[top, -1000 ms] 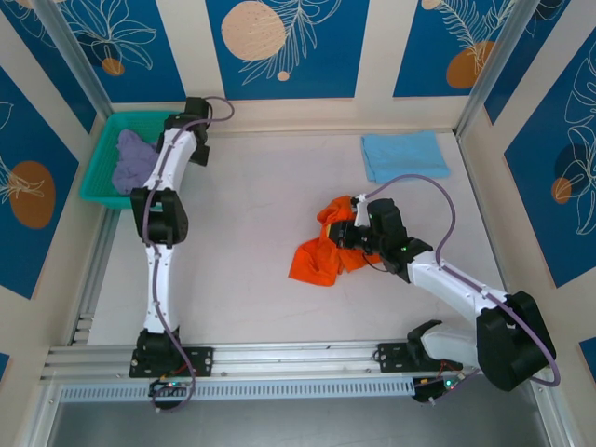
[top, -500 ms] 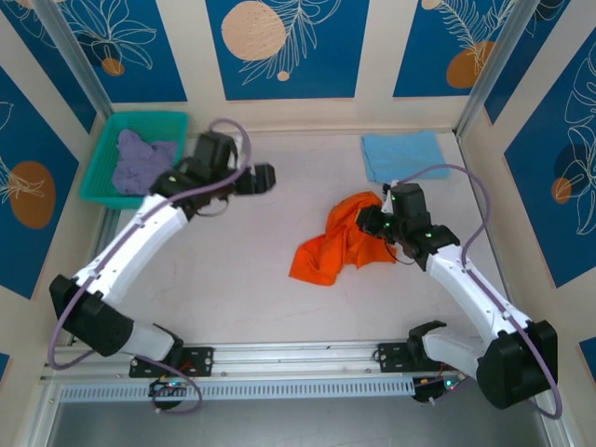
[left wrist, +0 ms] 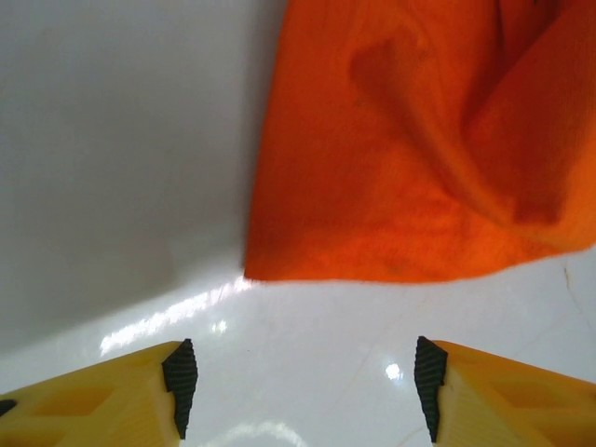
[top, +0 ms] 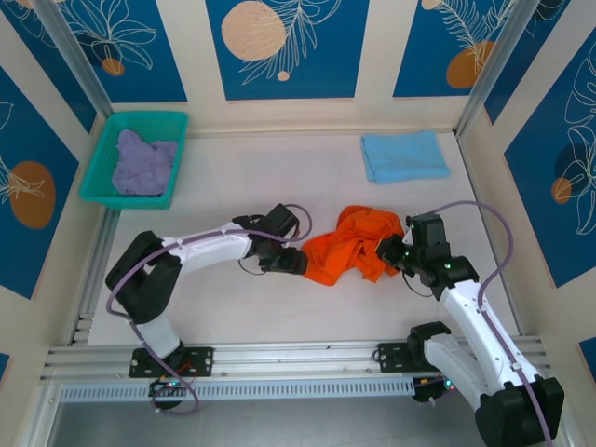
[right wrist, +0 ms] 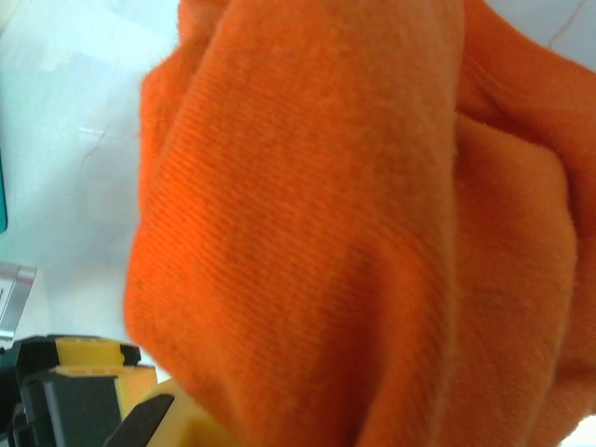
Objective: Fold and stack the t-shirts
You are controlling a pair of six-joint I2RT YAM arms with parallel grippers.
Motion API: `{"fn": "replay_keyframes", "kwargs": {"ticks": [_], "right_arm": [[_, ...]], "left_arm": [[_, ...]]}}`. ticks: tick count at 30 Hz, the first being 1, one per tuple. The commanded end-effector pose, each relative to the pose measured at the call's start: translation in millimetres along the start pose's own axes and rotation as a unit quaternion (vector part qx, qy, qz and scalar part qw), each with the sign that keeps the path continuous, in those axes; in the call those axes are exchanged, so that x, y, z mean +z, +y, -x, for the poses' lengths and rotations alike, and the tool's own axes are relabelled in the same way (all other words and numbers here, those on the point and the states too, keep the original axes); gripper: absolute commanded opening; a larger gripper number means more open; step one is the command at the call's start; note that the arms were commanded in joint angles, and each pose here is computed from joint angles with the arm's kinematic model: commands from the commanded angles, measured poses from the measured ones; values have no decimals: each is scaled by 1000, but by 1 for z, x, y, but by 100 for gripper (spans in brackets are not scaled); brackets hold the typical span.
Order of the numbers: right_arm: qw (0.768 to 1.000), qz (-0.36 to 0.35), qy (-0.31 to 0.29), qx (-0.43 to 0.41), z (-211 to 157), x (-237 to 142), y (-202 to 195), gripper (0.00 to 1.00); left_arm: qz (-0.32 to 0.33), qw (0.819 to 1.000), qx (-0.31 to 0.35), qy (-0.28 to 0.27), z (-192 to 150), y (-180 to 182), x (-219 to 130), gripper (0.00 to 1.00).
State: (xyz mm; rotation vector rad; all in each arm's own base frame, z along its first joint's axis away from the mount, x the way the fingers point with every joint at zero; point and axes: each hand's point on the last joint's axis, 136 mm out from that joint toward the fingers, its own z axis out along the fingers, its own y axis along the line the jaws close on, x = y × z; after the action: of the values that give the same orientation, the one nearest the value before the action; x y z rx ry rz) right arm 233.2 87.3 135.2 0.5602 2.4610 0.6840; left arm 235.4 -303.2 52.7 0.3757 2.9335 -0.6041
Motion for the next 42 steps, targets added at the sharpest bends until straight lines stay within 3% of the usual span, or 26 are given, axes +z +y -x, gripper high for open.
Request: {"fn": "replay_keyframes", "kwargs": {"ticks": [1, 9, 17, 20, 23, 27, 31, 36, 42], "right_arm": [[1000, -5, 15, 11, -8, 0, -5, 5], [1000, -4, 20, 5, -10, -1, -5, 5], [1000, -3, 19, 3, -7, -3, -3, 6], [1000, -7, 18, 3, -6, -4, -4, 8], [1000, -10, 19, 2, -6, -6, -5, 11], [1000, -5, 18, -1, -2, -8, 0, 15], [1000, 9, 27, -8, 5, -8, 14, 19], [997, 43, 56, -13, 13, -3, 41, 22], [993, 33, 103, -38, 11, 15, 60, 44]], "left_arm": [[21, 1000, 14, -12, 14, -1, 13, 63], [115, 993, 32, -7, 25, 23, 38, 49], [75, 997, 35, 4, 27, 0, 57, 0], [81, 996, 38, -20, 37, -2, 43, 0], [87, 993, 47, -70, 52, -7, 9, 0], [80, 979, 53, -181, 77, -14, -74, 0], [66, 949, 50, -304, 95, -17, -177, 0], [39, 909, 19, -414, 92, -9, -279, 0], [100, 866, -46, -487, 69, 33, -350, 0]]}}
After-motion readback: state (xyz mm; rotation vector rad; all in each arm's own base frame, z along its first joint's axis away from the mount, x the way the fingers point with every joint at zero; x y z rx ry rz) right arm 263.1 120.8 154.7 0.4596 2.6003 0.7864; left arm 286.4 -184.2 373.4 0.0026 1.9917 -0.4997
